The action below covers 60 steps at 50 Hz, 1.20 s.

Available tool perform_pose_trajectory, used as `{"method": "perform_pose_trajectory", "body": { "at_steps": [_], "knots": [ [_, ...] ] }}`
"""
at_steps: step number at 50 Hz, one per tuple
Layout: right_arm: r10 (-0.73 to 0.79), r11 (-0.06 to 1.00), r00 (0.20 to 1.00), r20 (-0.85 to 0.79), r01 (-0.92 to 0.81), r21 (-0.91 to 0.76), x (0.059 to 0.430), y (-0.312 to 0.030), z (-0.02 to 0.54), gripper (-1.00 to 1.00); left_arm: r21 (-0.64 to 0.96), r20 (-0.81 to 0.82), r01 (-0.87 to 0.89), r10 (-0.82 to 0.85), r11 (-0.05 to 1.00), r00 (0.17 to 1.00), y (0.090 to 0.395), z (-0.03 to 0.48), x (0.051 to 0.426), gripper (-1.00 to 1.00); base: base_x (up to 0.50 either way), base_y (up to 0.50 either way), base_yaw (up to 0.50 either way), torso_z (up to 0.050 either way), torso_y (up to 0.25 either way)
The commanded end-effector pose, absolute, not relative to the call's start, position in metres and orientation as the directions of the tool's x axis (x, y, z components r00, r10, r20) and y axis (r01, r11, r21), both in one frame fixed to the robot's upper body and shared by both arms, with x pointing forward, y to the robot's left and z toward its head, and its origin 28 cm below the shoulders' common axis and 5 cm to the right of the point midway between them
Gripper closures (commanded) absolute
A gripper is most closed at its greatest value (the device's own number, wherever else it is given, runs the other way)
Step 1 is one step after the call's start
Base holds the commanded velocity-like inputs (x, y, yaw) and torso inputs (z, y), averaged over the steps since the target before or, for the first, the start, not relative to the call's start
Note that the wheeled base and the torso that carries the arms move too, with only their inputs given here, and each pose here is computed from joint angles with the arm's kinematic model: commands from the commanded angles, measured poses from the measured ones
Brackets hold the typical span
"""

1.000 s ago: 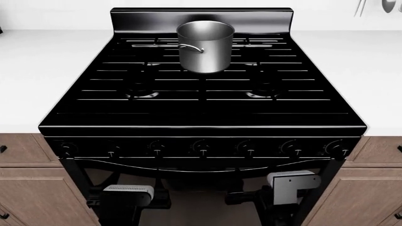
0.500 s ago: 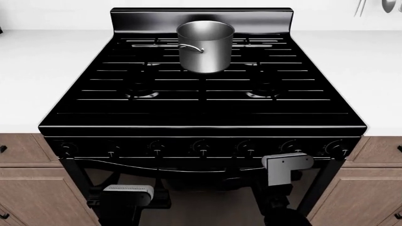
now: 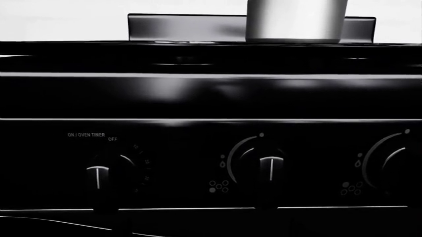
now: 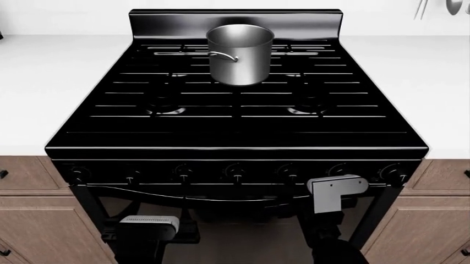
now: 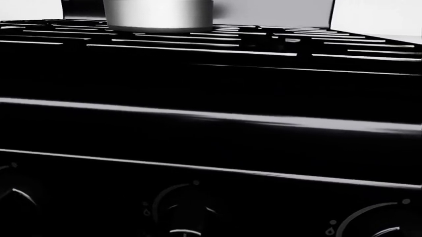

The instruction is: Turn on the center burner of the stove.

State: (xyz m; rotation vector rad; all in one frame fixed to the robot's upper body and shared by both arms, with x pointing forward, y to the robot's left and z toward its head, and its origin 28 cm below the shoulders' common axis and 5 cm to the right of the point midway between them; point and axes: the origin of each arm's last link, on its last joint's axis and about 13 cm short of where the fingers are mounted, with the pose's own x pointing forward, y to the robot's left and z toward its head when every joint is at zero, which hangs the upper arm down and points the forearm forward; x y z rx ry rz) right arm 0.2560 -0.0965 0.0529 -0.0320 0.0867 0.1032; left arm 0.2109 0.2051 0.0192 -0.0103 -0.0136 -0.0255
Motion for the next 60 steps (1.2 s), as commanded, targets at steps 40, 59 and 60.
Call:
{"method": "perform_pose_trajectory", "body": {
  "at_steps": [40,59,60],
  "knots": [
    [0.199,0.731,0.899,-0.391,-0.401,-0.552,0.254,-0.095,0.071,1.00,-0.019,0.006,0.049,-0.049,0.999,0.999,0.203,0.016,0.211,-1.00,0.00,0.00,0.00,0.000,0.000],
    [0.102,0.426,0.858,-0.504,-0.495,-0.757,0.253,-0.100,0.069,1.00,-0.018,0.002,0.053,-0.053,0.998,0.999,0.203,0.016,0.211,-1.00,0.00,0.00,0.00,-0.001,0.000],
    [0.098,0.402,0.855,-0.509,-0.502,-0.766,0.253,-0.101,0.069,1.00,-0.018,0.002,0.053,-0.053,0.998,0.999,0.203,0.016,0.211,-1.00,0.00,0.00,0.00,-0.011,0.000]
  ]
}}
